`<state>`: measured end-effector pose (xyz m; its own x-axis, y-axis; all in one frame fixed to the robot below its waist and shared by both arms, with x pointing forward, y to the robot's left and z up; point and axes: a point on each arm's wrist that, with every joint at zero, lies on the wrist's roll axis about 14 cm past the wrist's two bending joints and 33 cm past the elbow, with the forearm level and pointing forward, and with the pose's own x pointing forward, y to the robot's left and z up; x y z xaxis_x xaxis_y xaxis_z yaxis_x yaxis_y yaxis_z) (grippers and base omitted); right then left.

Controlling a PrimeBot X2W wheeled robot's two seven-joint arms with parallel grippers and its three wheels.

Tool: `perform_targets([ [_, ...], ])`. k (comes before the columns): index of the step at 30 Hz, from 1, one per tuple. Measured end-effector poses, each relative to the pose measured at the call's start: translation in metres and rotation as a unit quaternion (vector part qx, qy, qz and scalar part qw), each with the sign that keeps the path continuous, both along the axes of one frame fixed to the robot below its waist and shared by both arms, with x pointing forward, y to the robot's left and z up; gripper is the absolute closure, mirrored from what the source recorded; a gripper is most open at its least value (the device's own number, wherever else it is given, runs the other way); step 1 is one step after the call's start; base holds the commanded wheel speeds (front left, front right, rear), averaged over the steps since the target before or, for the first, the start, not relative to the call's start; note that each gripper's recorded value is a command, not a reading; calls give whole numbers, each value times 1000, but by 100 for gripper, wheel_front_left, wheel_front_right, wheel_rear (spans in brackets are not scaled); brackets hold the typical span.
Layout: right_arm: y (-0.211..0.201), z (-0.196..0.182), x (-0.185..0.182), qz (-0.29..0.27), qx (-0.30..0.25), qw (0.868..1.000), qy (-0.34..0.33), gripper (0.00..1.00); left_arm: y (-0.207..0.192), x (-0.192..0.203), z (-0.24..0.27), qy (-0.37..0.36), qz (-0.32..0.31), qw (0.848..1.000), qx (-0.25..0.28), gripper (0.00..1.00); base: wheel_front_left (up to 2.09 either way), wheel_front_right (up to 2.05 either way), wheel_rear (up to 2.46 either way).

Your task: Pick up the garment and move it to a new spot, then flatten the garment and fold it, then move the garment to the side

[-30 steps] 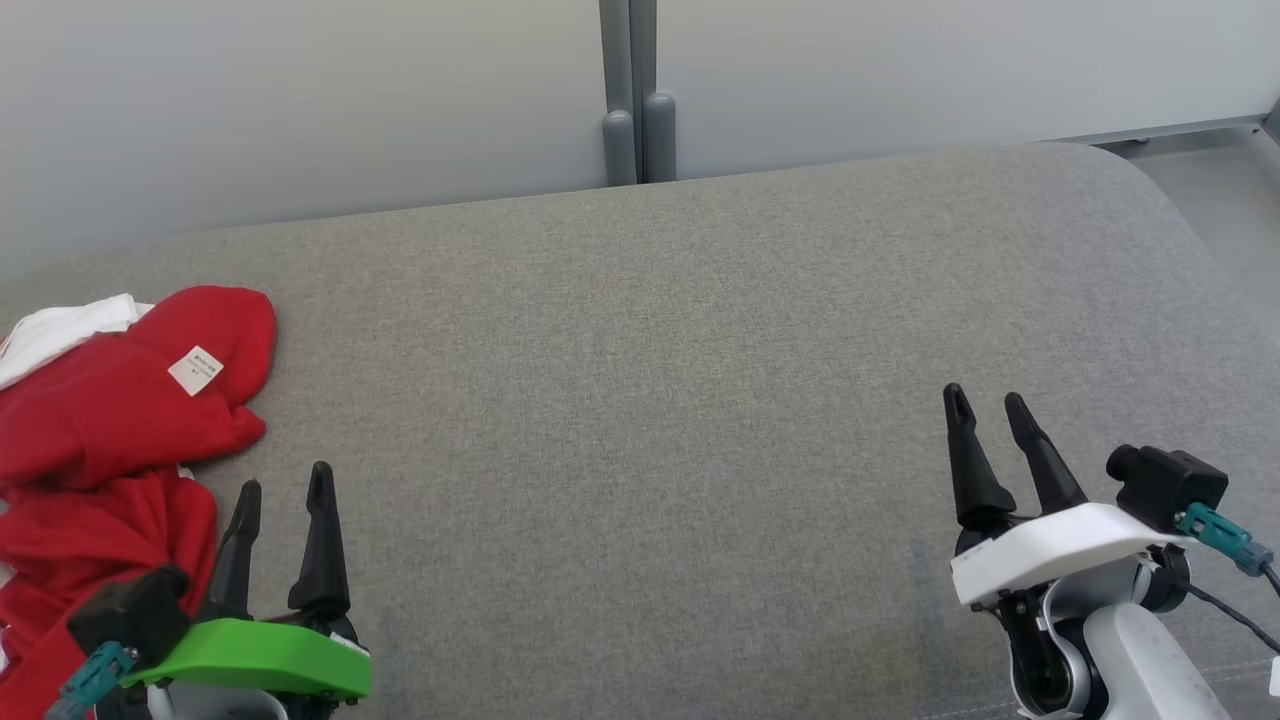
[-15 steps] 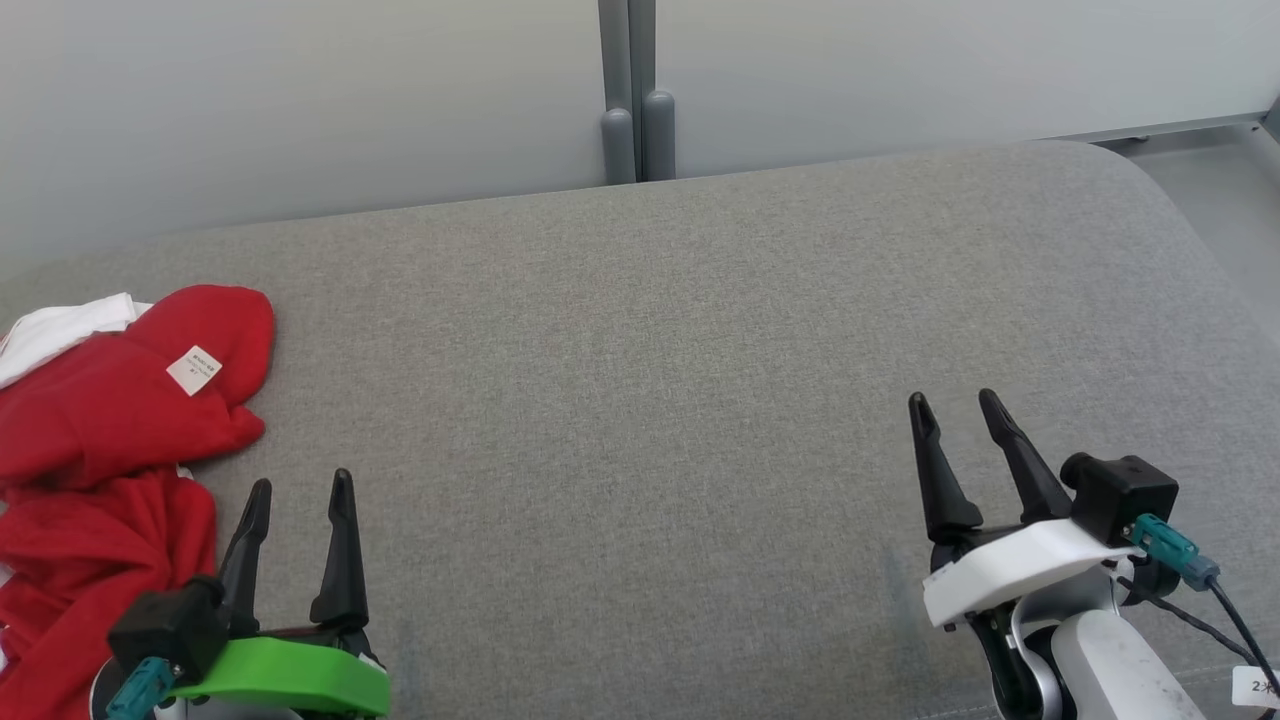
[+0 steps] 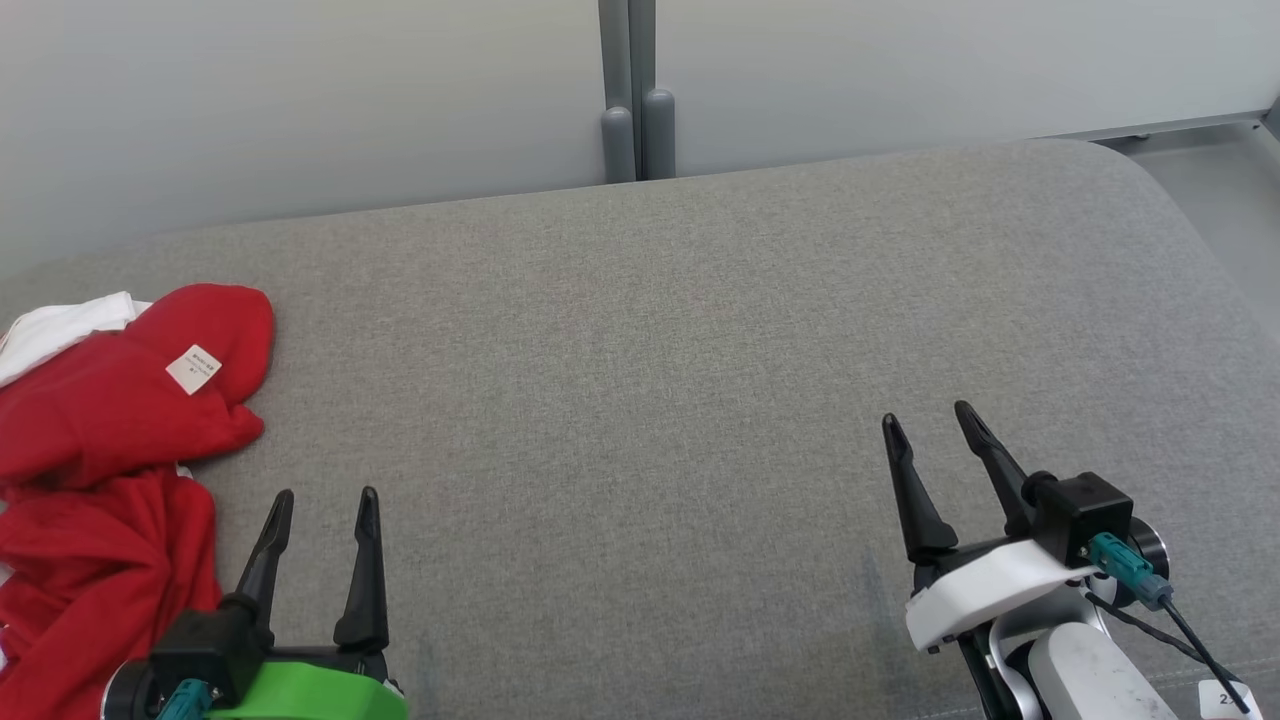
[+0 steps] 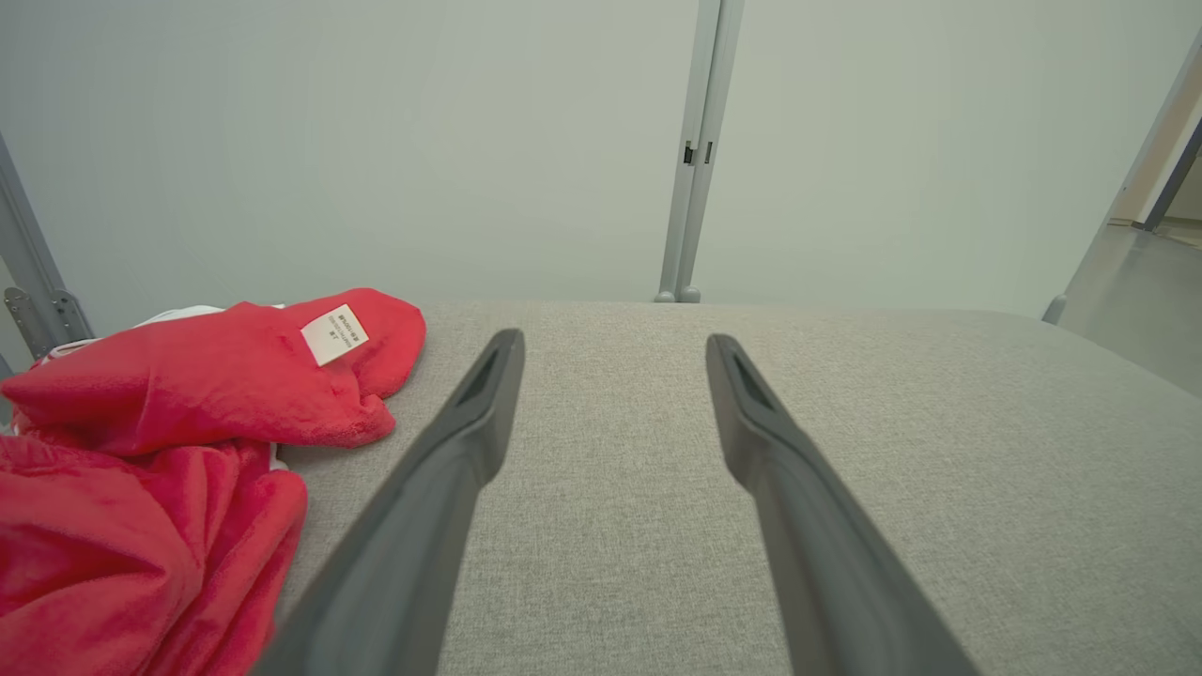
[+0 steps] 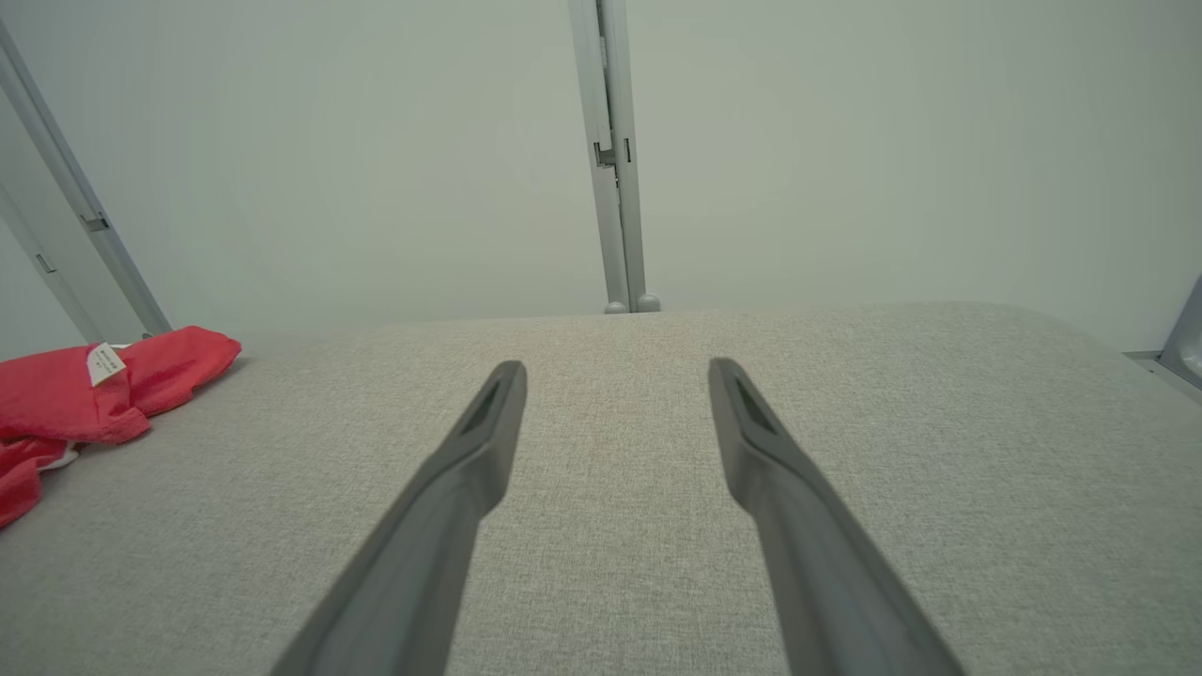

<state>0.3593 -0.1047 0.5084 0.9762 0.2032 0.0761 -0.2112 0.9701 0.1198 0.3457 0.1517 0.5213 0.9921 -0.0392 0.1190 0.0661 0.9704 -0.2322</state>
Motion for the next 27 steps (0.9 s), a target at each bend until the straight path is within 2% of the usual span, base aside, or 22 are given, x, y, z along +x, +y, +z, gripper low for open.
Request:
perform_targets([
  [27, -1, -8, 0, 3, -1, 1000, 12, 0, 4, -3, -10, 15, 5, 1000, -4, 0, 0, 0, 0],
])
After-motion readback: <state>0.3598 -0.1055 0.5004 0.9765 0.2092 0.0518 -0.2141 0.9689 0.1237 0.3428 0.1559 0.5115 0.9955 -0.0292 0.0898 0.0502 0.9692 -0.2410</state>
